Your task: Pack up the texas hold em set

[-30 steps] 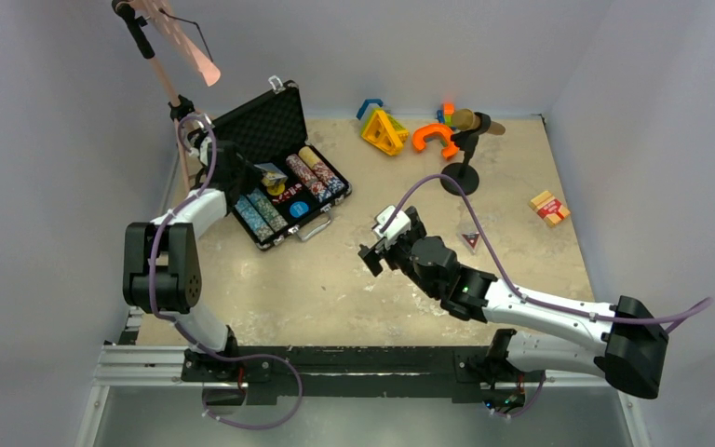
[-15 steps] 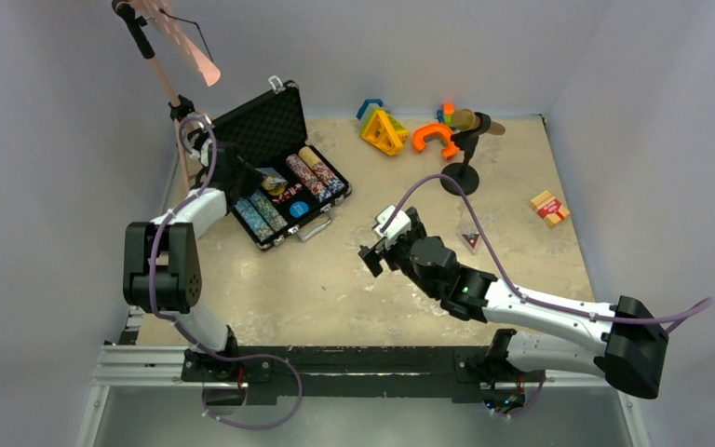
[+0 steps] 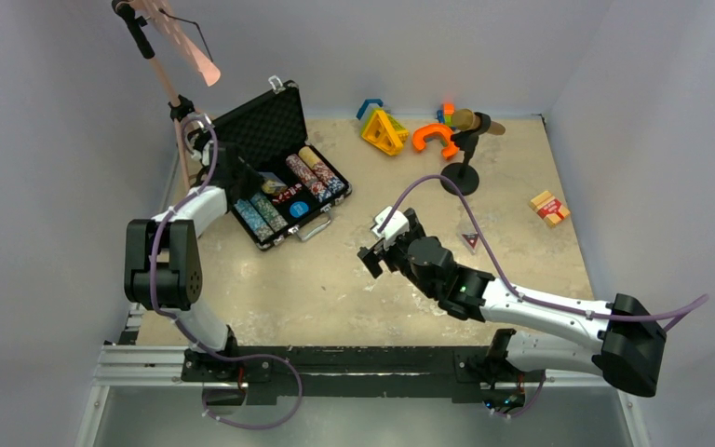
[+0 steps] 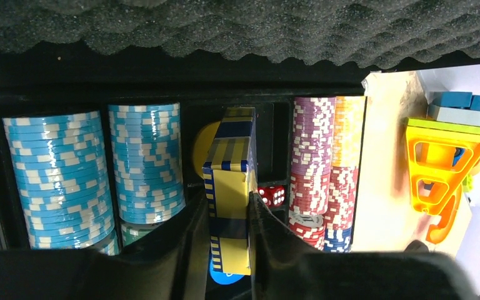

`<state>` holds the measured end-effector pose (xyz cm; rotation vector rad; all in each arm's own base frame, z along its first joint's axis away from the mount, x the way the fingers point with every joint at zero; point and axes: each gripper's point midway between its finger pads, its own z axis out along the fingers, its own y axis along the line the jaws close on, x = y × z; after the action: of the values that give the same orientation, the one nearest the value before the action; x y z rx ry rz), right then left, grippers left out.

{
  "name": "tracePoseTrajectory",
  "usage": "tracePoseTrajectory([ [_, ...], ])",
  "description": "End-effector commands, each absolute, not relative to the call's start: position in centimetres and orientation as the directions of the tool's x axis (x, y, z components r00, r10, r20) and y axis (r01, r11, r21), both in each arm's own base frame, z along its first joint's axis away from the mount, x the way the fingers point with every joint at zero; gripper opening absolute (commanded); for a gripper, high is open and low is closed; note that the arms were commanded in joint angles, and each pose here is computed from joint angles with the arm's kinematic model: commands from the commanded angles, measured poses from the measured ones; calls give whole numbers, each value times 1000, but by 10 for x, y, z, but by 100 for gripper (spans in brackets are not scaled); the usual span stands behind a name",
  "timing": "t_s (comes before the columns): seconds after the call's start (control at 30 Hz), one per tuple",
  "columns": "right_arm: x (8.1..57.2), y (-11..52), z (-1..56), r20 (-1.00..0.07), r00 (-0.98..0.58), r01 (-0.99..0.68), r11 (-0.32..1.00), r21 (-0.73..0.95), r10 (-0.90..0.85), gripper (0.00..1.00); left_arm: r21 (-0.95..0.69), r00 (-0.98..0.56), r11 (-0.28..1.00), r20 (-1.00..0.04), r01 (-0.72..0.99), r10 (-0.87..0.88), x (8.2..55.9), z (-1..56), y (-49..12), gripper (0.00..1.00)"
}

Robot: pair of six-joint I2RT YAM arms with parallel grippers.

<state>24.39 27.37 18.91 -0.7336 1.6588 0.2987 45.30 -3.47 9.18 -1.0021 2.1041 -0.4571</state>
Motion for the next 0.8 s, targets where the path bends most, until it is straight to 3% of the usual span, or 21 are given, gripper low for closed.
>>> tracePoseTrajectory([
  [0.0, 247, 271, 204, -967, -53, -585, 793, -173, -250, 94, -578, -428, 655, -496, -487, -756, 462, 103, -33, 43],
  [0.1, 247, 270, 203, -967, -53, -585, 792, -173, -250, 94, -546, -427, 672, -520, -500, -740, 461, 104, -27, 59],
  [0.3, 247, 271, 201, -966, -57, -586, 792, -173, -253, 94, -485, -426, 713, -579, -506, -696, 454, 112, -14, 68],
  [0.47, 246, 272, 200, -965, -59, -589, 789, -172, -255, 94, -445, -409, 722, -613, -530, -677, 445, 112, -4, 67],
  [0.63, 246, 272, 198, -964, -60, -591, 787, -174, -258, 94, -456, -434, 755, -625, -472, -649, 454, 112, -14, 52],
  [0.77, 246, 272, 197, -964, -62, -593, 786, -174, -260, 94, -436, -456, 775, -633, -458, -625, 458, 108, -16, 50],
])
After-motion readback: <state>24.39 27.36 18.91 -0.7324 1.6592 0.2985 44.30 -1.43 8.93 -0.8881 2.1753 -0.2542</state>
